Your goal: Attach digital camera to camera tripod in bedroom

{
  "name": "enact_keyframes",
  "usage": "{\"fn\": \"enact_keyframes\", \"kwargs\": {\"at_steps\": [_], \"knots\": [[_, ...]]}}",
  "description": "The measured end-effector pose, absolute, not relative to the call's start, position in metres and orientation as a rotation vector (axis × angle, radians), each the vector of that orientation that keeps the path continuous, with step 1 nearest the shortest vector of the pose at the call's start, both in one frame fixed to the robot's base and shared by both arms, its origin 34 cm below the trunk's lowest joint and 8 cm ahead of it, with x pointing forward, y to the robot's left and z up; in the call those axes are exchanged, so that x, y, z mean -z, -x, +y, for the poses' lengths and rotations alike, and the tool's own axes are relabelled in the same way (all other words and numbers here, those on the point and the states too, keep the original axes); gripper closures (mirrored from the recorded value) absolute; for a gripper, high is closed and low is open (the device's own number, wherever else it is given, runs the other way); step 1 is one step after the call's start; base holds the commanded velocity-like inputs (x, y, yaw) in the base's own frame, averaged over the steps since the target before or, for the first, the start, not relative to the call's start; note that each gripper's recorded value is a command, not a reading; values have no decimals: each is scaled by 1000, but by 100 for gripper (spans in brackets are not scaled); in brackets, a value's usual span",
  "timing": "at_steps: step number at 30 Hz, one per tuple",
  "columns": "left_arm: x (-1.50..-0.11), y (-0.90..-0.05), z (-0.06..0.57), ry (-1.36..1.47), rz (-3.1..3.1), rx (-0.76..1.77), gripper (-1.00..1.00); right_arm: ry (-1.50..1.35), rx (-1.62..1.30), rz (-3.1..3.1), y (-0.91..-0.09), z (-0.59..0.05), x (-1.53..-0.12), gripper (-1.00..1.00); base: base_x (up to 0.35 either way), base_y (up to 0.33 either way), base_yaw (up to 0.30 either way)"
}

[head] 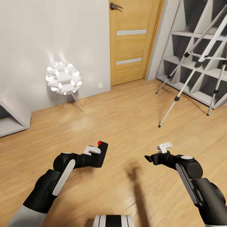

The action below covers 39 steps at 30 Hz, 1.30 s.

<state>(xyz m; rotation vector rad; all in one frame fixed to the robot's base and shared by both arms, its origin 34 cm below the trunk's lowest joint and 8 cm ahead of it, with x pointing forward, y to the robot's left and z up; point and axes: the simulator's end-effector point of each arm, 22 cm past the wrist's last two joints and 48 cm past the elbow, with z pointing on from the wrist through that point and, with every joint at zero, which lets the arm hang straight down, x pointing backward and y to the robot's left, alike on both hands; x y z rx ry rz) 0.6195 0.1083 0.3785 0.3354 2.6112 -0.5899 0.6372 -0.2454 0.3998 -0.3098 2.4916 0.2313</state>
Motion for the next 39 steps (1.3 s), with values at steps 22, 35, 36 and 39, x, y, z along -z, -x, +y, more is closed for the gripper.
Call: {"fn": "enact_keyframes", "kwargs": {"at_steps": [22,35,36,39], "knots": [[-459,-681,38,-428,2500,643,100,307,-266,2398,-641,-258,-456,-100,0,0,0],[-492,-668,26,-441,2435,656,100,307,-254,2345,-643,-259,-488,-100,0,0,0],[-495,-668,26,-442,2431,655,100,307,-254,2341,-643,-259,-490,-100,0,0,0],[-502,-667,26,-444,2420,649,100,308,-251,2329,-643,-259,-497,-100,0,0,0]]}}
